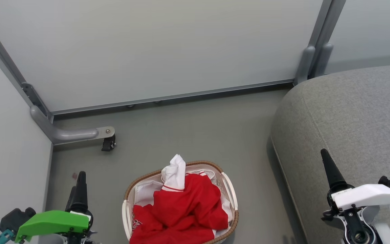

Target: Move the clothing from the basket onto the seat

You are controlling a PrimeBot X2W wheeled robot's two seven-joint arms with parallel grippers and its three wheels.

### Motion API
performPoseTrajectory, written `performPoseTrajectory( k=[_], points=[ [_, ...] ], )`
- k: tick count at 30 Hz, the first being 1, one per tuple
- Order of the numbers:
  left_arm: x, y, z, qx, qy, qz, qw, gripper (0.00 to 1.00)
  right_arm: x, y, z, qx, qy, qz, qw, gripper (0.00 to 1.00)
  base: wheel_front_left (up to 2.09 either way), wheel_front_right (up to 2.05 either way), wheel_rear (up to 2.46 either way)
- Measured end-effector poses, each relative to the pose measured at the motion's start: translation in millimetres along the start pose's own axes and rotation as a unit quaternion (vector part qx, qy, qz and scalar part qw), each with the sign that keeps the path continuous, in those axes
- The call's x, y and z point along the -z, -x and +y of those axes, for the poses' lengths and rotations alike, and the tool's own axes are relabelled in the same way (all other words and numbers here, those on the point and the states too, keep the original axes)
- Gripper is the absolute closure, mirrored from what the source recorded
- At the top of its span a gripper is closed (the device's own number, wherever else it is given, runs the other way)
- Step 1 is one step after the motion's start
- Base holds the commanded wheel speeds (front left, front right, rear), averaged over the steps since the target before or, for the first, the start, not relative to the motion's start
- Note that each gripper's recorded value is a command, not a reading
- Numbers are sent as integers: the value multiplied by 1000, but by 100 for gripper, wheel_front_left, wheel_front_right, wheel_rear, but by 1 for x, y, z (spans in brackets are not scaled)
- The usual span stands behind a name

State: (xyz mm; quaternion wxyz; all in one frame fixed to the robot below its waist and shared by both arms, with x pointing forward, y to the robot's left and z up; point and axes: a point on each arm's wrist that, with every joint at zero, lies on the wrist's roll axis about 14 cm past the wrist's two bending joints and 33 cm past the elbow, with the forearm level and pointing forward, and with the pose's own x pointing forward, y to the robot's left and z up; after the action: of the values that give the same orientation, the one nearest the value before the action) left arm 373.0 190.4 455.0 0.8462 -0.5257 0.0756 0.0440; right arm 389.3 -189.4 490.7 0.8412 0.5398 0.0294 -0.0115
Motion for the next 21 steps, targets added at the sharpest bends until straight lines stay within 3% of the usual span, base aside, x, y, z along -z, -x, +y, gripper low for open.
performPoseTrajectory(
  k=[21],
  points=[
    [12,-1,6,-5,-197,20,980,0,7,-9,14,-26,188,3,982,0,0,0,0]
  ],
)
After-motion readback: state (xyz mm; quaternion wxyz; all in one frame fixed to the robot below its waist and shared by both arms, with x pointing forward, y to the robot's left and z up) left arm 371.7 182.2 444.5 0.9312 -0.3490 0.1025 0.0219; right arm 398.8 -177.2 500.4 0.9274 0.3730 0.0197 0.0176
